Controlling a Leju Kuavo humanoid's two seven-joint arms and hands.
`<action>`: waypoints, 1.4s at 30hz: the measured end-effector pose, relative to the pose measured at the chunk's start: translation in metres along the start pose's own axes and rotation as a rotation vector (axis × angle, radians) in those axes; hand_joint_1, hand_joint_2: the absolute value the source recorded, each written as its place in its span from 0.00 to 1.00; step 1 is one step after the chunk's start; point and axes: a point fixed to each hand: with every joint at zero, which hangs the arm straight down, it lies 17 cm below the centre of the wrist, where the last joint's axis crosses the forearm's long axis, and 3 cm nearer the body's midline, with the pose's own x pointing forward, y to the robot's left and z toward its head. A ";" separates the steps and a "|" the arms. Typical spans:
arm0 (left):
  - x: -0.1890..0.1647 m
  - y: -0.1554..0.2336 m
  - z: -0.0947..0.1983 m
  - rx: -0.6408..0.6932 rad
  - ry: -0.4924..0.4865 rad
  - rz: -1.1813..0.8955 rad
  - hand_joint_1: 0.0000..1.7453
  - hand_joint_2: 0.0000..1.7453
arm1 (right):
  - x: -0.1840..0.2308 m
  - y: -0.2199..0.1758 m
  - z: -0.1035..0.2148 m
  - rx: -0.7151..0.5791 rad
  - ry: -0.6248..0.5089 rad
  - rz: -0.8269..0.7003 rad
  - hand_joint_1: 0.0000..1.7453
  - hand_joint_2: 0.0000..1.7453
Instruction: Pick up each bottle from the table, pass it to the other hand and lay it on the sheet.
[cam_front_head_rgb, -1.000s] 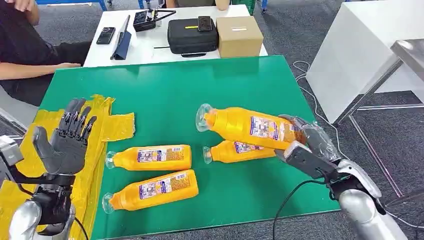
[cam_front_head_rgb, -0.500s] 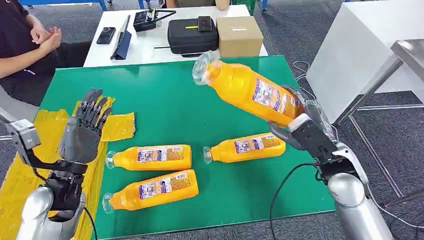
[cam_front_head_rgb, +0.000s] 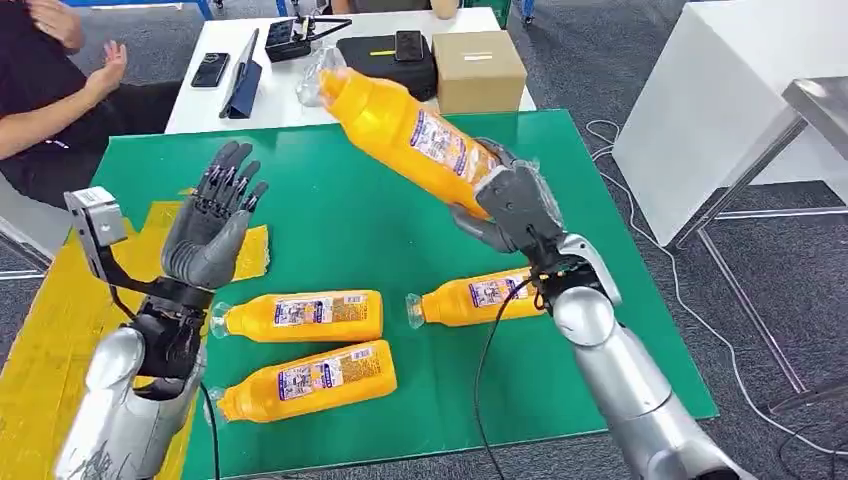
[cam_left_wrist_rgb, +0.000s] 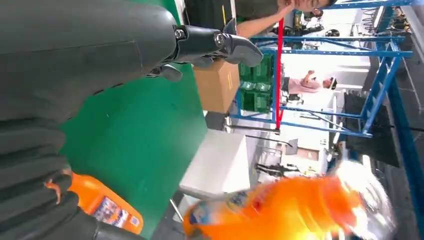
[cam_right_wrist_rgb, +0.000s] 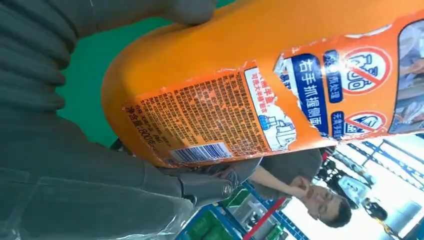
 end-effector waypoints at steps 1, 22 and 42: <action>0.000 0.000 -0.001 0.002 -0.001 0.019 0.00 1.00 | 0.001 0.007 -0.003 0.009 0.007 0.011 1.00 1.00; 0.002 0.016 -0.010 0.092 -0.002 0.212 0.00 1.00 | 0.008 0.091 -0.008 0.104 0.035 0.265 1.00 1.00; 0.005 0.022 -0.009 0.105 -0.009 0.214 0.00 1.00 | 0.009 0.106 -0.004 0.130 0.030 0.282 1.00 1.00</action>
